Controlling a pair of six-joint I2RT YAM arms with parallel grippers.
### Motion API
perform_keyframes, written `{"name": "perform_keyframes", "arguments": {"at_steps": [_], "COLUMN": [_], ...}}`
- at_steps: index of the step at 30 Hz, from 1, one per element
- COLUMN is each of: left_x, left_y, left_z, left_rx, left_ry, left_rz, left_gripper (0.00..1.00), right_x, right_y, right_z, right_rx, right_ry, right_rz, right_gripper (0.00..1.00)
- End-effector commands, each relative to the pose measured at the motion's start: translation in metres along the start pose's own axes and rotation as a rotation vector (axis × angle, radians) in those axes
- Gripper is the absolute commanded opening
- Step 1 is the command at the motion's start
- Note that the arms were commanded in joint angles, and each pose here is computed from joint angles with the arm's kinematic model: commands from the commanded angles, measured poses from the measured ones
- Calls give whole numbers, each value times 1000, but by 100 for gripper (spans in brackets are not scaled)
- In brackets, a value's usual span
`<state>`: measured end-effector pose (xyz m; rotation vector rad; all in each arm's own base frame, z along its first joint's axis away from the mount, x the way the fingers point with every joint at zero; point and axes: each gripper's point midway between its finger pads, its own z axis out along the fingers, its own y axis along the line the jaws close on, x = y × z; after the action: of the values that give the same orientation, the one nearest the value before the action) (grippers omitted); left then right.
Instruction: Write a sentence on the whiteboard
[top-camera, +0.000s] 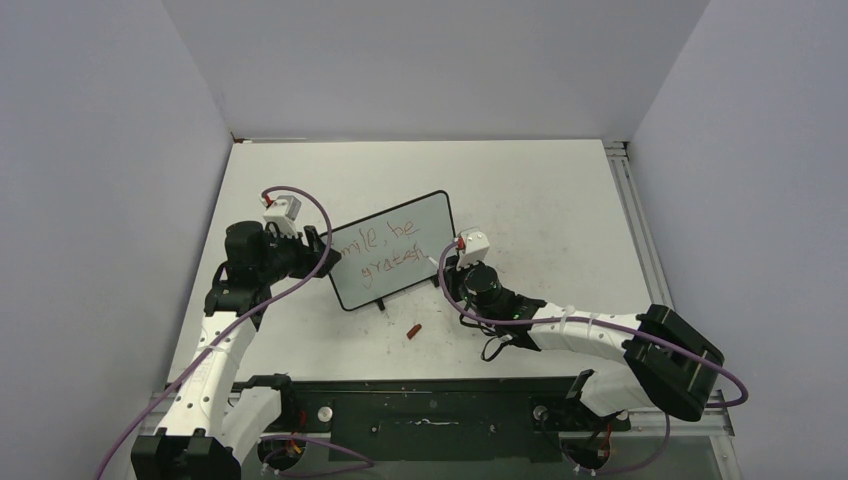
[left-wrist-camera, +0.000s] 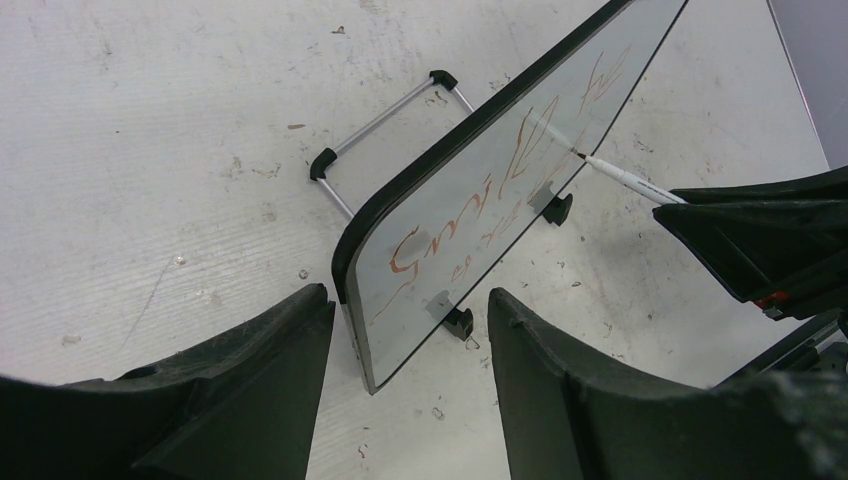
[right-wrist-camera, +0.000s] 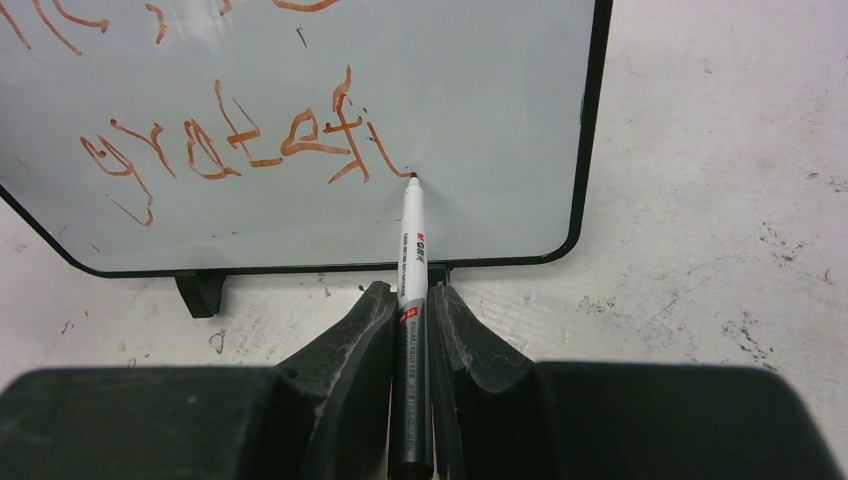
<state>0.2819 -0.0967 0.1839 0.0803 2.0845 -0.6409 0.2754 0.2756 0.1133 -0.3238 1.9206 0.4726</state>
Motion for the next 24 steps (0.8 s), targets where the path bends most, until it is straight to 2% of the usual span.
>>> {"name": "perform_keyframes", "arguments": {"at_steps": [1, 14, 24], "left_x": [-18, -18, -18], "left_y": [-7, -7, -7], "left_z": [-4, -4, -4], "left_rx": [23, 24, 24], "left_ry": [-53, -54, -55], "left_rz": [36, 36, 37], "left_gripper": [56, 56, 56], "right_x": [-30, -54, -50], "right_y": [-1, 7, 5], "right_z": [2, 7, 8], "right_rx": [31, 18, 27], "right_ry": [-85, -136, -127], "right_rz": [22, 7, 2], "right_gripper": [5, 5, 5]}}
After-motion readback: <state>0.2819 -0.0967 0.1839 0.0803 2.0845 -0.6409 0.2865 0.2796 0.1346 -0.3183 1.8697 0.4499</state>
